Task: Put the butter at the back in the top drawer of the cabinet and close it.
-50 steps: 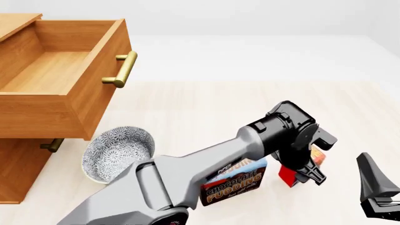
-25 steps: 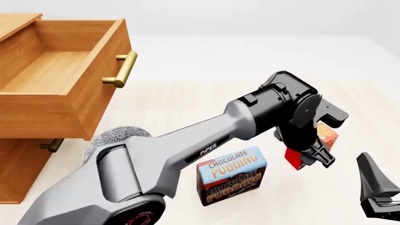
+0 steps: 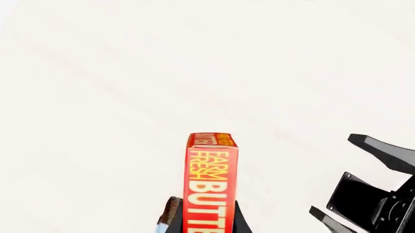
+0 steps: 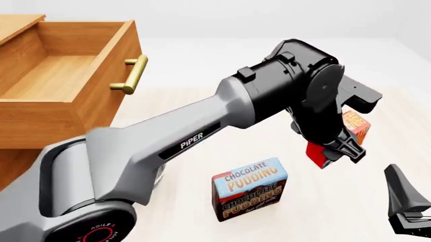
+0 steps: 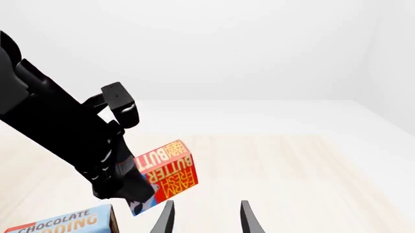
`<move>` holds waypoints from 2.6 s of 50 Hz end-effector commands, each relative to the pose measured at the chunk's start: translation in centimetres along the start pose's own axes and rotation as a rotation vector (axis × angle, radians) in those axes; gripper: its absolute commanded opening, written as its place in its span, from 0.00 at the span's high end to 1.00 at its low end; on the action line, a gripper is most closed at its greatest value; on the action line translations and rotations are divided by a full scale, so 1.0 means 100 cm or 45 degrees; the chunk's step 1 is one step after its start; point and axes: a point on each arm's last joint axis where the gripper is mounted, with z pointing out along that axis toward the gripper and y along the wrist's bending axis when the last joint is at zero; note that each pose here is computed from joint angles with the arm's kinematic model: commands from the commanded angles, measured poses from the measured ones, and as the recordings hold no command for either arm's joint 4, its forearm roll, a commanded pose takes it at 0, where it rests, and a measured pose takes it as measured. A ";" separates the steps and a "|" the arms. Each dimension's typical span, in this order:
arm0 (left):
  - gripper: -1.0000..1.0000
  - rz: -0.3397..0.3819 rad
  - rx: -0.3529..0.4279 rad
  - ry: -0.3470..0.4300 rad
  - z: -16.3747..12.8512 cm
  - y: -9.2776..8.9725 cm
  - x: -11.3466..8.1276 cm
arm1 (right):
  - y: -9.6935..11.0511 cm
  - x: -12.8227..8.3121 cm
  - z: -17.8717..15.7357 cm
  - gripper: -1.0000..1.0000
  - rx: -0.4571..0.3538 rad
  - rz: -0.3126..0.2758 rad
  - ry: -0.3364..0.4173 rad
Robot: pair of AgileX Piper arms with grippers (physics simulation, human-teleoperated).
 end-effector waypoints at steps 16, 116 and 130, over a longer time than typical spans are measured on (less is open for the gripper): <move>1.00 -0.023 -0.035 -0.103 -0.089 0.024 0.020 | 0.000 0.000 0.000 0.00 0.000 0.000 0.000; 1.00 -0.444 -0.394 -0.185 -0.275 0.133 0.150 | 0.000 0.000 0.000 0.00 0.000 0.000 0.000; 1.00 -0.490 -0.456 -0.204 -0.290 0.141 0.166 | 0.000 0.000 0.000 0.00 0.000 0.000 0.000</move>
